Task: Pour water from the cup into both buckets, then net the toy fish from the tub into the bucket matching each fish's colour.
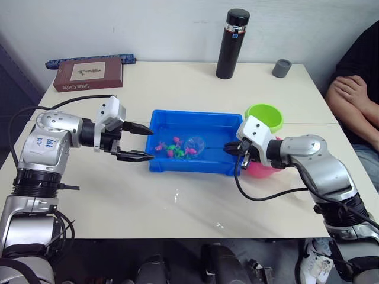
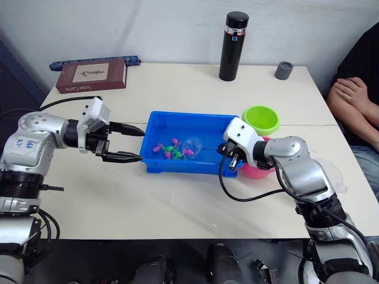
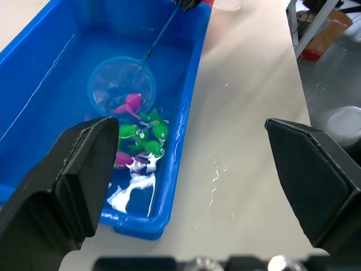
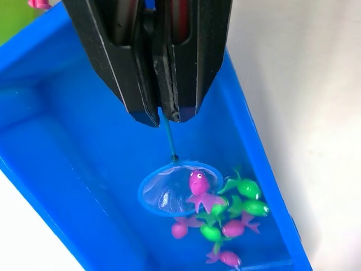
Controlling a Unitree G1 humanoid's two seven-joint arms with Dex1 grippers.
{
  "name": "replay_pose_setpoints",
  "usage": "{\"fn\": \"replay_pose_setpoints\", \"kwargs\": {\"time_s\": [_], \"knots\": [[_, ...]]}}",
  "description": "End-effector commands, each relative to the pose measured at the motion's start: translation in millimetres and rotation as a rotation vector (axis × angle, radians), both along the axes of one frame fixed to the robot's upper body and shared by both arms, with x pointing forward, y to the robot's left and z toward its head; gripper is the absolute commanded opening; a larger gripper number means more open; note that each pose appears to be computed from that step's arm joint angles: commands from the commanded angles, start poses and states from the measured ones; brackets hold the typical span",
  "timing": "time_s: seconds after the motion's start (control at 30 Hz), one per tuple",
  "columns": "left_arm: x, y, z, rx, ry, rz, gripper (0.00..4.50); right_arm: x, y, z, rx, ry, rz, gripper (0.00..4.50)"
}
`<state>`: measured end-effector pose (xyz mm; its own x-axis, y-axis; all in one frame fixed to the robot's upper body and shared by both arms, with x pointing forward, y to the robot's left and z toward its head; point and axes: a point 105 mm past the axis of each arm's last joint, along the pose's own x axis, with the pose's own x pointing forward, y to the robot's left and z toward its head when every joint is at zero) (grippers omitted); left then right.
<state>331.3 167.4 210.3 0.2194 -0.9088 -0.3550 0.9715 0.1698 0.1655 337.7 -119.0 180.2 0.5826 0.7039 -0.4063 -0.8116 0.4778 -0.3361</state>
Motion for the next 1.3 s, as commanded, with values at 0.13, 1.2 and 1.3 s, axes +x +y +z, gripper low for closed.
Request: {"fn": "replay_pose_setpoints", "kwargs": {"time_s": [0.13, 1.2, 1.3], "knots": [[-0.8, -18.3, 8.5, -0.174, 0.035, -0.029, 4.46, -14.7, -11.4, 23.5, 0.112, -0.021, -0.069, 0.00], [20.9, -111.1, -2.7, -0.247, 0.020, -0.305, 4.46, -119.0, -147.7, 54.1, -0.421, -0.451, -0.572, 0.00], [22.1, -110.8, -0.3, -0.247, 0.014, -0.304, 4.46, -115.4, -141.9, 50.1, -0.685, -0.581, -0.426, 0.00]]}}
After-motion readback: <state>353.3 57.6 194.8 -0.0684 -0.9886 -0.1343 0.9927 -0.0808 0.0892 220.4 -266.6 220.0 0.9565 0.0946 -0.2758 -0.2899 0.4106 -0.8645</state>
